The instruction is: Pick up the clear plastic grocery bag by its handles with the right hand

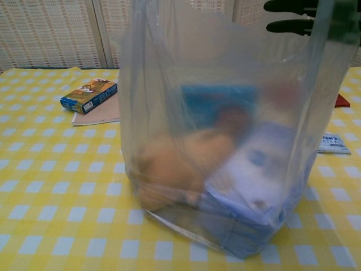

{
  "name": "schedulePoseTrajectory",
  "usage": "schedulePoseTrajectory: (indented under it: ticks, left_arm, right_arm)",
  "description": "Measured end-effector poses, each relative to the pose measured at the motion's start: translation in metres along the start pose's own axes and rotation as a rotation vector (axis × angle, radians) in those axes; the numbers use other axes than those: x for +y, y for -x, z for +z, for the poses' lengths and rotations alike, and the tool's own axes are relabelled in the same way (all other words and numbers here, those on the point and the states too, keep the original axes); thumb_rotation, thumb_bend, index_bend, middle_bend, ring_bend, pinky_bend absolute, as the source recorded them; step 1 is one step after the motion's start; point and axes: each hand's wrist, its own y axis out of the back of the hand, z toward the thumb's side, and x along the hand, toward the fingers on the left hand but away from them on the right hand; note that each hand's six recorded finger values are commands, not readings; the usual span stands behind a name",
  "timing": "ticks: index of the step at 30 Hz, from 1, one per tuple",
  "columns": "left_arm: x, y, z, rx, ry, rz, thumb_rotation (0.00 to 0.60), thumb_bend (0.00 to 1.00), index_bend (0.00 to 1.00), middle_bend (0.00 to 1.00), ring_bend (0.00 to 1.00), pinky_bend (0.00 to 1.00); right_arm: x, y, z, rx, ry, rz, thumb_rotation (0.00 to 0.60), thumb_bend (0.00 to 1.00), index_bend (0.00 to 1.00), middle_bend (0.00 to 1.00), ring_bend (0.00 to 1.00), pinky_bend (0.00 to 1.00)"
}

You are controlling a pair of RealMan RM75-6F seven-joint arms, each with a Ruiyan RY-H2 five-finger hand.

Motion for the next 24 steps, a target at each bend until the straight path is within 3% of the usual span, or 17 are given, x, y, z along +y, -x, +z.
schedulePoseTrajectory:
  ticks: [24]
  left_arm:
    - [0.01, 0.006, -0.004, 0.001, 0.021, 0.031, 0.6, 0.23, 0.0, 0.11, 0.12, 0.1]
  right_arm:
    - [-0.021, 0.05, -0.007, -0.028, 0.133, 0.105, 0.6, 0.26, 0.0, 0.0, 0.0, 0.0]
